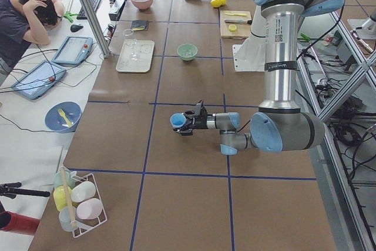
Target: Pour ice into bowl
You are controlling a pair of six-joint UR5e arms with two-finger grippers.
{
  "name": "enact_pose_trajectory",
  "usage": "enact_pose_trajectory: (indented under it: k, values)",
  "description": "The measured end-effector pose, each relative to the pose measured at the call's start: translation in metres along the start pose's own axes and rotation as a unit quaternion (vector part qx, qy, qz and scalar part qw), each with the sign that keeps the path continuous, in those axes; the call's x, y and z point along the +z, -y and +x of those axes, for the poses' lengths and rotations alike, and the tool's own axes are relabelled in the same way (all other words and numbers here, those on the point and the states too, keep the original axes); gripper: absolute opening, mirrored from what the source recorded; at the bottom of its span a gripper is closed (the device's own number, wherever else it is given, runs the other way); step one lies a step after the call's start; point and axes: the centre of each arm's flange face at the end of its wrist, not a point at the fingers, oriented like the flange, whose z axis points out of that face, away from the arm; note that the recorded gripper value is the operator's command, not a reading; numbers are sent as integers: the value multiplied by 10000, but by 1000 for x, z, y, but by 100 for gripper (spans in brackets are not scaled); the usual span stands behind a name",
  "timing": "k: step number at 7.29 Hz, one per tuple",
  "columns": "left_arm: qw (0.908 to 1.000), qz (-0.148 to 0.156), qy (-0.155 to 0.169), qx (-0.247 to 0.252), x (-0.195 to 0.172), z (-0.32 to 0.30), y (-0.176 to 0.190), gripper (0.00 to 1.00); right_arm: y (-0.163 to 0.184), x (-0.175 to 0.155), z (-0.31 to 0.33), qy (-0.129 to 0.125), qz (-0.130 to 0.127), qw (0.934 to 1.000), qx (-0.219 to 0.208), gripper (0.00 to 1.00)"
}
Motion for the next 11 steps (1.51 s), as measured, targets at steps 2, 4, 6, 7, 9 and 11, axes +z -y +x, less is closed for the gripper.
enact_pose_trajectory:
  k: [2, 4, 6, 7, 9, 11]
  values:
    - [9998, 192, 84, -61, -1, -1, 7, 100, 2, -1, -1, 0, 11, 10000, -9, 100]
    - [9978, 570, 243, -239, -3, 5, 24, 100, 4, -3, -2, 0, 28, 10000, -22, 100]
    - [9958, 768, 260, -423, -6, 16, 41, 100, 5, -3, -3, 0, 31, 10000, -20, 100]
    - [9958, 791, 180, -428, -9, 25, 53, 100, 5, -3, -3, 0, 32, 10000, -20, 100]
    - [9976, 634, -254, -133, -9, 35, 76, 100, 5, -3, -3, 0, 32, 10000, -20, 100]
    - [9951, 267, -712, 626, 21, 14, 111, 100, 5, -3, -3, 0, 31, 10000, -21, 100]
